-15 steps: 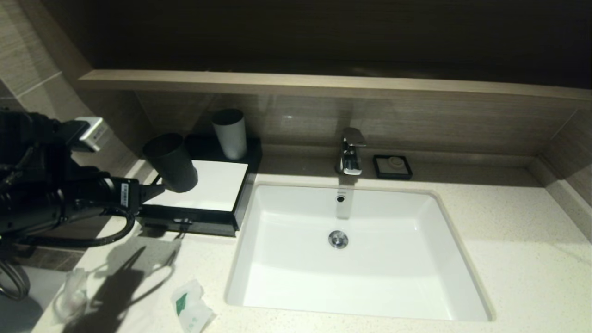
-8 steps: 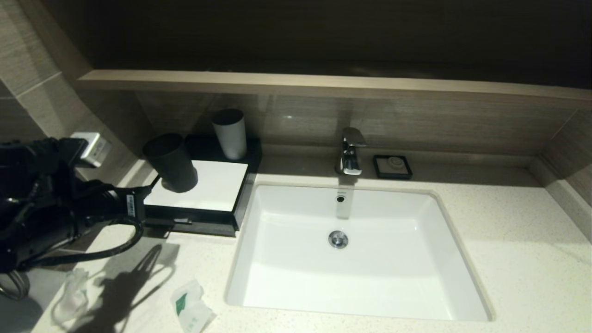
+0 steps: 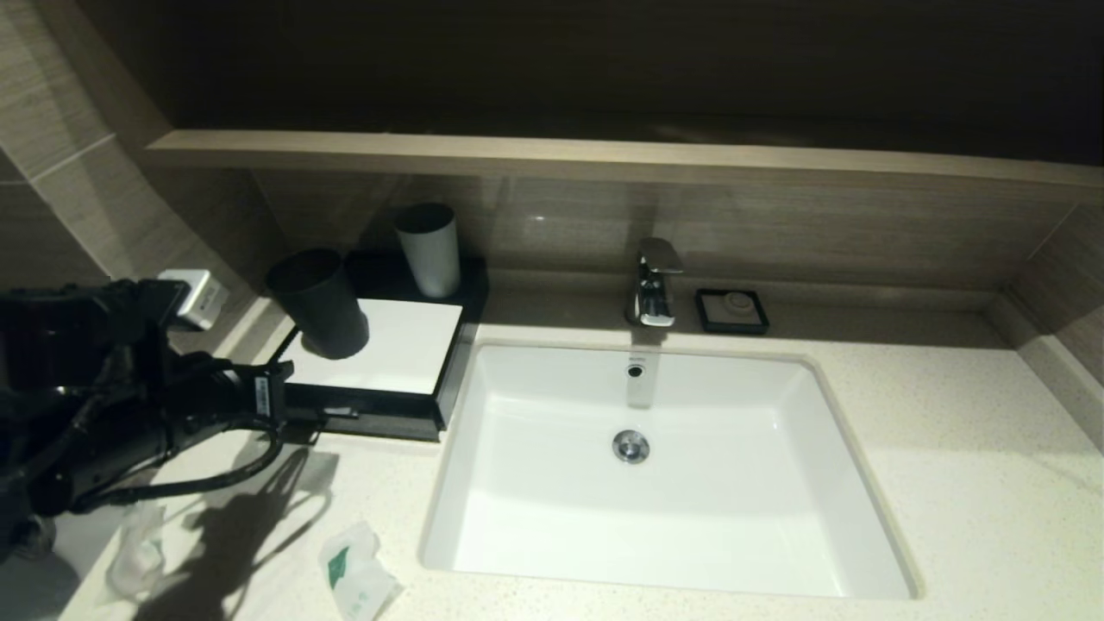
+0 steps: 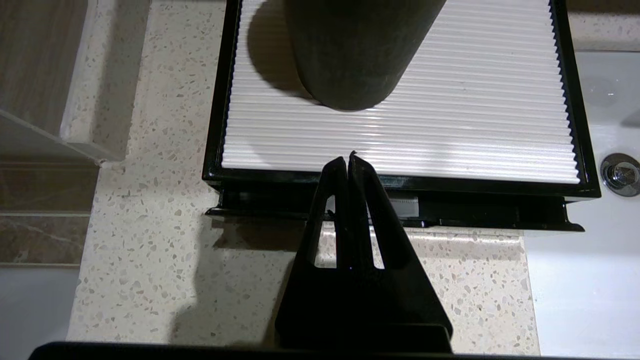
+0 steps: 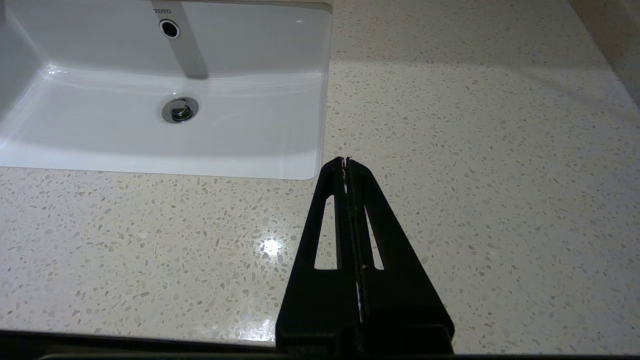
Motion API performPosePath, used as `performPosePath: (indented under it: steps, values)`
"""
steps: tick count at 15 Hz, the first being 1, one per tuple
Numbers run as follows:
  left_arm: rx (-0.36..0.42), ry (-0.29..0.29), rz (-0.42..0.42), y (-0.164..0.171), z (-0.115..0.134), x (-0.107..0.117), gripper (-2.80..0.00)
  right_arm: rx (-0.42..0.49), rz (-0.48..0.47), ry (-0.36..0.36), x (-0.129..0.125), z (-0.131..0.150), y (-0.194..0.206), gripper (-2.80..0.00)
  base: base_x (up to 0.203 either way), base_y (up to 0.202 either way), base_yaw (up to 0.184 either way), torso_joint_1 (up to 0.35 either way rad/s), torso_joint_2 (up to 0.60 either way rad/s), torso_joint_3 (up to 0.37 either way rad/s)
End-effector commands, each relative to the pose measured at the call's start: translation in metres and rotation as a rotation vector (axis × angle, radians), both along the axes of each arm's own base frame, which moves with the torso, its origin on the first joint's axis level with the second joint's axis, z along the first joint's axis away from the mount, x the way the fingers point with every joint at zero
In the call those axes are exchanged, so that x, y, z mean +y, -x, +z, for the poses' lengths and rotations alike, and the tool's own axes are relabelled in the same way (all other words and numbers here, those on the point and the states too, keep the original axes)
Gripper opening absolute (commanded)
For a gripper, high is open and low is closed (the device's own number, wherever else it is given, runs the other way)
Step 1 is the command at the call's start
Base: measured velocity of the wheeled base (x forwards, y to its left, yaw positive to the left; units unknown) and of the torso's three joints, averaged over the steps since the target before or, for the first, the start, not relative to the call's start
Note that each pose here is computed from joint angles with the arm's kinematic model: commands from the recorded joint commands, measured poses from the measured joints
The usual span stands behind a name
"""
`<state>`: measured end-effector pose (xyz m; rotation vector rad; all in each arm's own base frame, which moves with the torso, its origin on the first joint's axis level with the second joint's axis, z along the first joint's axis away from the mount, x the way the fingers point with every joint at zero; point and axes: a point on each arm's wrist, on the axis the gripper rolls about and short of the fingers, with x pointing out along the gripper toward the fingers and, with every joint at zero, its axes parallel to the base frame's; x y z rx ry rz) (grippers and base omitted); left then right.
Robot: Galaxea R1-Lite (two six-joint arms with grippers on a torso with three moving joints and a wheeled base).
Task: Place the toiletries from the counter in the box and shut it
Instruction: Pick up the cup
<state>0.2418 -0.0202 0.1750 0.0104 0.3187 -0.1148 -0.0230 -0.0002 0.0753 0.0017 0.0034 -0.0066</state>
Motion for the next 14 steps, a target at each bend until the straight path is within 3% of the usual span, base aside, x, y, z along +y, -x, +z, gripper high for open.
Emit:
performPosePath:
  steps: [1, 9, 10, 14]
  values:
    - [-0.010, -0.004, 0.008, -0.010, -0.005, -0.001, -2.80, 0.001, 0.002, 0.000, 0.000, 0.000, 0.000, -2.80, 0.000, 0.000, 0.000, 0.000, 0.00, 0.000]
    - [-0.021, -0.010, 0.012, -0.009, -0.008, -0.008, -2.80, 0.001, 0.000, 0.000, 0.000, 0.000, 0.000, -2.80, 0.000, 0.000, 0.000, 0.000, 0.00, 0.000]
    - [-0.019, -0.008, 0.013, -0.009, -0.008, -0.009, 0.00, 0.000, 0.000, 0.000, 0.000, 0.000, 0.000, -2.80, 0.000, 0.000, 0.000, 0.000, 0.00, 0.000]
    - [-0.045, 0.002, 0.008, -0.013, -0.008, -0.013, 0.00, 0.001, 0.000, 0.000, 0.000, 0.000, 0.000, -2.80, 0.000, 0.000, 0.000, 0.000, 0.00, 0.000]
